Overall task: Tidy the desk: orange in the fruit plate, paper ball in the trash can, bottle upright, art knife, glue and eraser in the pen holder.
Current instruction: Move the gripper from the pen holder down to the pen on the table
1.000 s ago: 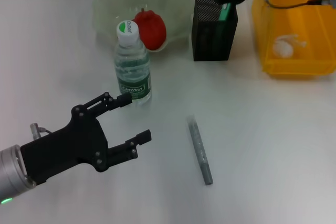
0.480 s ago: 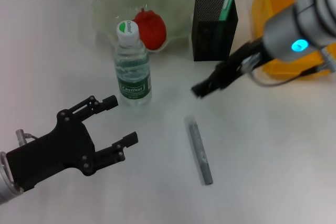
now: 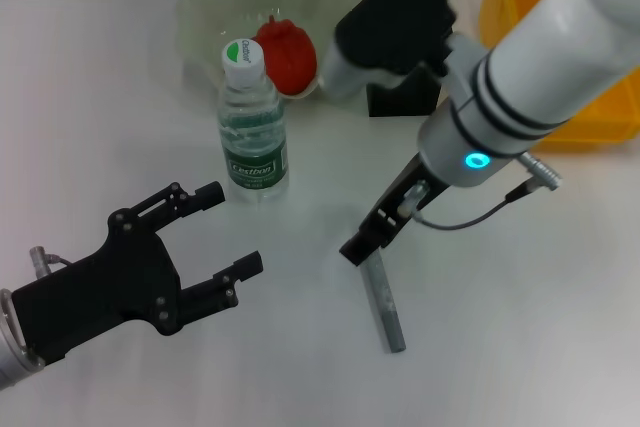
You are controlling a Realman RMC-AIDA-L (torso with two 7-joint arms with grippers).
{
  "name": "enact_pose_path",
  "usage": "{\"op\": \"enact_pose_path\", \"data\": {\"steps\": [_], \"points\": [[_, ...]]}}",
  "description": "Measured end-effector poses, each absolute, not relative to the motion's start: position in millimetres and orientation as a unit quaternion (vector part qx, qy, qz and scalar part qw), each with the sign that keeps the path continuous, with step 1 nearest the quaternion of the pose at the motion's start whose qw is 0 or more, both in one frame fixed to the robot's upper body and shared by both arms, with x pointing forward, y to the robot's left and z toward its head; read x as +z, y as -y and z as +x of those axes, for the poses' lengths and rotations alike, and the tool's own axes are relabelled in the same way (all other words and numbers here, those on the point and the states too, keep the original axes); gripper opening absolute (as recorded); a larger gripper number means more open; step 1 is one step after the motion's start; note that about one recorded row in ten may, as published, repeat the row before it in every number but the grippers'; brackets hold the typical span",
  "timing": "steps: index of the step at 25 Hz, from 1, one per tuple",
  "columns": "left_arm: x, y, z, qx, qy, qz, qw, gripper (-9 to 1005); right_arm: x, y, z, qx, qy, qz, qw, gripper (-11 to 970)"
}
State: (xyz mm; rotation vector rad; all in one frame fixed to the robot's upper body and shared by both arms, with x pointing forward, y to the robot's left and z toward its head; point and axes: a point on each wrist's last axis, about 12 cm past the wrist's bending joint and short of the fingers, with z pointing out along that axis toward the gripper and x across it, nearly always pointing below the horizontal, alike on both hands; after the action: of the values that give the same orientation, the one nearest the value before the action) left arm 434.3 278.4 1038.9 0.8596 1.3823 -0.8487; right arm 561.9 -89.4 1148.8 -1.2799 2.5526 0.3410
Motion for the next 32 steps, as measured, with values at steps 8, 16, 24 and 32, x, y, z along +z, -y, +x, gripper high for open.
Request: {"op": "enact_pose_path", "data": {"steps": [8, 16, 24, 32], "points": [[1039, -278, 434, -0.368, -0.598, 0.371, 0.608, 784, 1136, 78, 561, 0.096, -0.88, -0.45, 0.114, 768], [1039, -278, 434, -0.367, -0.598, 0.371, 0.608, 784, 1130, 79, 564, 0.088, -0.887, -0.44, 0.107, 751], [1039, -277, 435, -0.366, -0.598, 0.37, 0.609, 784, 1128, 78, 564, 0.082, -0.89, -0.437, 0.098, 639], [1039, -277, 435, -0.365, -0.598, 0.368, 0.611, 784, 1127, 79, 563, 0.081, -0.893, -0.433, 0.091, 490]]}}
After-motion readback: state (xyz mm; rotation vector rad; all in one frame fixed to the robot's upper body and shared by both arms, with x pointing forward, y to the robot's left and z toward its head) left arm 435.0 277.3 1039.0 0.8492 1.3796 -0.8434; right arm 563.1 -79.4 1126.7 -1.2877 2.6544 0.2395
